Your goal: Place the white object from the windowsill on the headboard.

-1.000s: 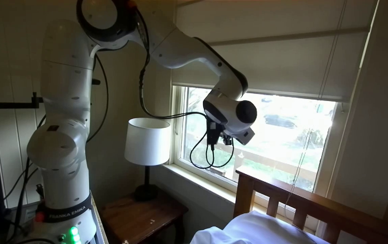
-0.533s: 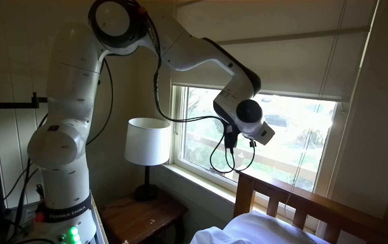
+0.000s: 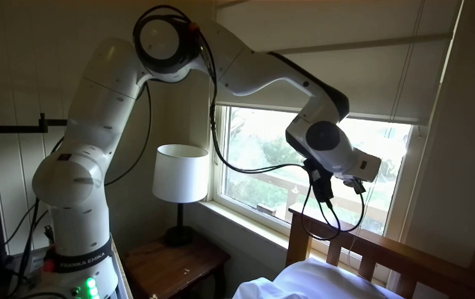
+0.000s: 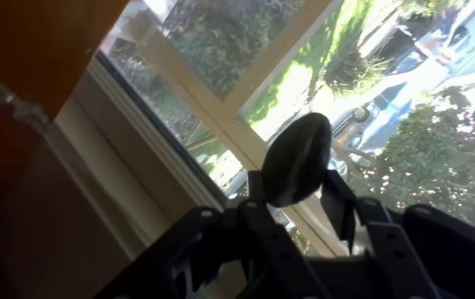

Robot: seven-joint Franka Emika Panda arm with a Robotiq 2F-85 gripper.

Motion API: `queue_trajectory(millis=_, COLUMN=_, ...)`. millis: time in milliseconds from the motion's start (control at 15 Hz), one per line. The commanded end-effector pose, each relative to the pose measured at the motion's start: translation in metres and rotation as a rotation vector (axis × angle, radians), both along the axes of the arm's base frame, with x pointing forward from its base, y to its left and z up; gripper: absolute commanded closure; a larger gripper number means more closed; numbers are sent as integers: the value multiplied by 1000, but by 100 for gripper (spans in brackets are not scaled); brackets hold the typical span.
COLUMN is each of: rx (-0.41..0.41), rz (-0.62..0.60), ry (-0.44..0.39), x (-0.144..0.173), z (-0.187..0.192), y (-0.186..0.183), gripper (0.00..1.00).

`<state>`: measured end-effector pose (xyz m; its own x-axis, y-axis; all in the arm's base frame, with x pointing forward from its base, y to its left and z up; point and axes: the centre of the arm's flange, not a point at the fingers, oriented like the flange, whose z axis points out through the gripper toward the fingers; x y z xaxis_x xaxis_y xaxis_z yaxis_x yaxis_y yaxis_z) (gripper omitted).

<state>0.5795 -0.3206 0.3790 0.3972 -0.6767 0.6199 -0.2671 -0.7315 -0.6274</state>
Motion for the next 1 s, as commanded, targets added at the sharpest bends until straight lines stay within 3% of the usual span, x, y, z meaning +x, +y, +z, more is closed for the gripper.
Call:
queue_trajectory(millis=0, rx=-153, rz=-69, ry=30, x=4, z=0, y=-44, gripper=86)
queue_trajectory(millis=200, rx=-177, rz=-56, ry=89, x=-5, z=-5, y=-62, gripper=86)
queue_trajectory(millis=533, rx=-154, rz=106, ry=155, x=-15, z=-7, y=-68, gripper=86)
queue_trajectory(millis=800, rx=-192, rz=119, ry=193, x=-16, z=-8, y=-79, gripper=86)
queue_trajectory(millis=933, rx=-166, rz=96, ry=206, x=-16, z=-16, y=-77, gripper=86)
